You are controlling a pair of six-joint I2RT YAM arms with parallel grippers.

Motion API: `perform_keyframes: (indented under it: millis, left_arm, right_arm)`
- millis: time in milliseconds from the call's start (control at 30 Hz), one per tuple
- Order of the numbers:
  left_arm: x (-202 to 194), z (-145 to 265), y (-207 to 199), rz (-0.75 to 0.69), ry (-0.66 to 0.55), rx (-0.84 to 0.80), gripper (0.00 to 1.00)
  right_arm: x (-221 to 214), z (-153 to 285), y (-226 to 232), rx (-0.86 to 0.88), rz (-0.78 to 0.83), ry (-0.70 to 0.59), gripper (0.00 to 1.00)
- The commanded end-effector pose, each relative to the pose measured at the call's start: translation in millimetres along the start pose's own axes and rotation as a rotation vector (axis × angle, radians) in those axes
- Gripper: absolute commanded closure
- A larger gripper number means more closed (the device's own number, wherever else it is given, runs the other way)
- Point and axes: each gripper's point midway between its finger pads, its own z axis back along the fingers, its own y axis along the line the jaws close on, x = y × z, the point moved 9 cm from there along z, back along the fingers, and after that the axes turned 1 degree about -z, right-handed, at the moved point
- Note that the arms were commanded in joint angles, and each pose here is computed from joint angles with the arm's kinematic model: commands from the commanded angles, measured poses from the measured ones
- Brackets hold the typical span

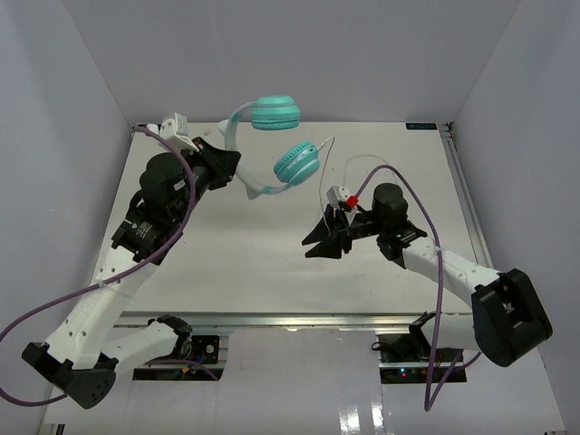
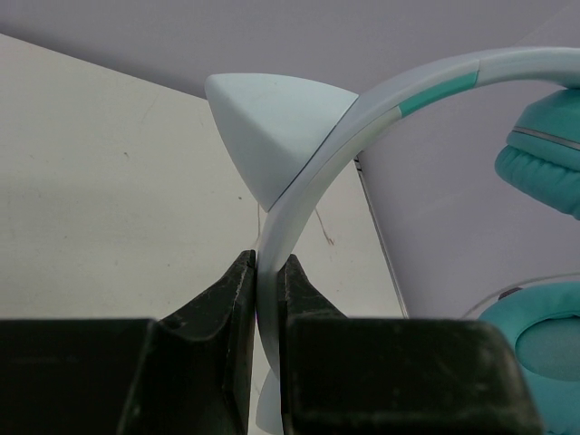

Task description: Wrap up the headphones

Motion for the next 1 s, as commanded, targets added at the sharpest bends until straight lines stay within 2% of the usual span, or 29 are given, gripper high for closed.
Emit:
perform_keyframes:
  millis: [0,467,633,700,800,967]
  left_arm:
    - [36.1,4.7,-14.5,0.028,-0.138,-0.040,1.00]
    - [46.0,-2.2,12.5,0.013,-0.143,0.022,1.00]
    - [46.9,-8.5,22.9,0.012,-0.126,0.032,1.00]
    - [46.1,-12.9,27.3,-0.001,-0.117,0.043,1.00]
    - [38.6,-27.6,37.5,-0.055,-0.074,0.076,1.00]
    - [10.4,-56.8,66.2,-0.155,0.029,0.167,1.00]
  right_arm:
    - [2.8,6.6,1.0,-0.026,0.022,-0.007,0.57]
    - [0.9,19.0,-2.3,-0.074,0.023,0.004,0.64]
    - [1.8,19.6,-3.7,-0.085,0.020,0.021,0.74]
    - [3.1,21.2,-8.3,-0.140,0.017,0.040,0.86]
    - [8.7,26.0,-15.7,-0.223,0.024,0.118,0.92]
    - [29.6,58.8,-38.1,-0.558,0.101,0.464,0.92]
